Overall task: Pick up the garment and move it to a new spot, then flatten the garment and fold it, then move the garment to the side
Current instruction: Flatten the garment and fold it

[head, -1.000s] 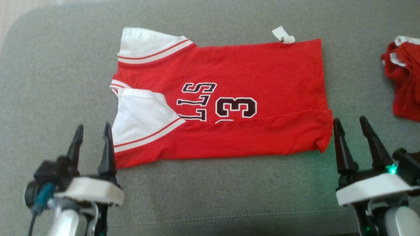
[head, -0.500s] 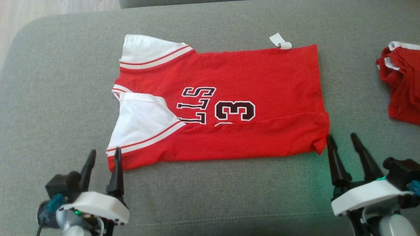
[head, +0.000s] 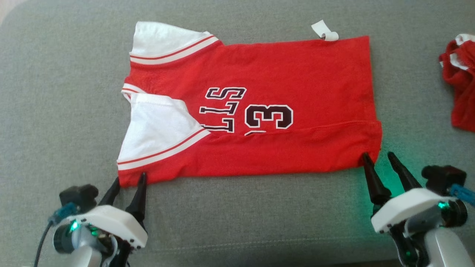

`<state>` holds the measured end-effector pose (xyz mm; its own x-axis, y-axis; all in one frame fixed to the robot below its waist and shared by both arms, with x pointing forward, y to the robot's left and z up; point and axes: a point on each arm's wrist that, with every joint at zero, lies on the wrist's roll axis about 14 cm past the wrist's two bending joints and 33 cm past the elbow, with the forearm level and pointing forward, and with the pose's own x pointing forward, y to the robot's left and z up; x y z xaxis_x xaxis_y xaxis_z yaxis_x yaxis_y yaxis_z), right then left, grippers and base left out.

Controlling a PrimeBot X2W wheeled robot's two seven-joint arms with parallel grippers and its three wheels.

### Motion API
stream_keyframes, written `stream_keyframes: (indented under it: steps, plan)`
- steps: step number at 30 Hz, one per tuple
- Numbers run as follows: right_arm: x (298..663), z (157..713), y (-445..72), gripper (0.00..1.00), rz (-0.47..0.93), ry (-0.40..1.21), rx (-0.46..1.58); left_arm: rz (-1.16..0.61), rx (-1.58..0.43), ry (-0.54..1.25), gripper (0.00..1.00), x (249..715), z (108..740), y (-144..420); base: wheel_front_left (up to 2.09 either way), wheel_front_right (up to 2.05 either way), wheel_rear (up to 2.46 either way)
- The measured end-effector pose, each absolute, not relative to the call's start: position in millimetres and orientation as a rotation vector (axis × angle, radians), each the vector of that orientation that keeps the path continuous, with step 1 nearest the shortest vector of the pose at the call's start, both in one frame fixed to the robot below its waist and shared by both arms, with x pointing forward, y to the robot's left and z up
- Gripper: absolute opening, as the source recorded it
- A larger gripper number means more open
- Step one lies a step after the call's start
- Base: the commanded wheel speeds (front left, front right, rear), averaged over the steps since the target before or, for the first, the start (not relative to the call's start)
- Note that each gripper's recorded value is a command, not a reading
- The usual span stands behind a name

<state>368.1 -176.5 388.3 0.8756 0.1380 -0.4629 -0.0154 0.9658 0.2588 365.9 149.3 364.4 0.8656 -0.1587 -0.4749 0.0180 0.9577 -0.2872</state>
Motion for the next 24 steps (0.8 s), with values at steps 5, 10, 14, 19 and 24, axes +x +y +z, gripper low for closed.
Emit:
stream_keyframes:
  steps: [5,10,14,19,24]
  plan:
    - [371,374,-172,1.00,0.086,0.566,0.269,-0.110,-0.326,0.559,1.00,369,358,146,0.00,0.00,0.00]
    - [373,366,-168,0.00,0.090,0.602,0.295,-0.137,-0.342,0.586,0.00,373,354,143,0.00,0.00,0.00]
    - [374,368,-166,0.00,0.092,0.597,0.313,-0.136,-0.344,0.581,0.00,373,356,142,0.00,0.00,0.00]
    - [374,381,-166,0.00,0.096,0.557,0.329,-0.122,-0.363,0.564,0.00,366,362,145,0.00,0.00,0.00]
    - [349,381,-169,0.00,0.085,0.590,0.339,-0.104,-0.364,0.561,0.00,348,368,148,0.00,0.00,0.00]
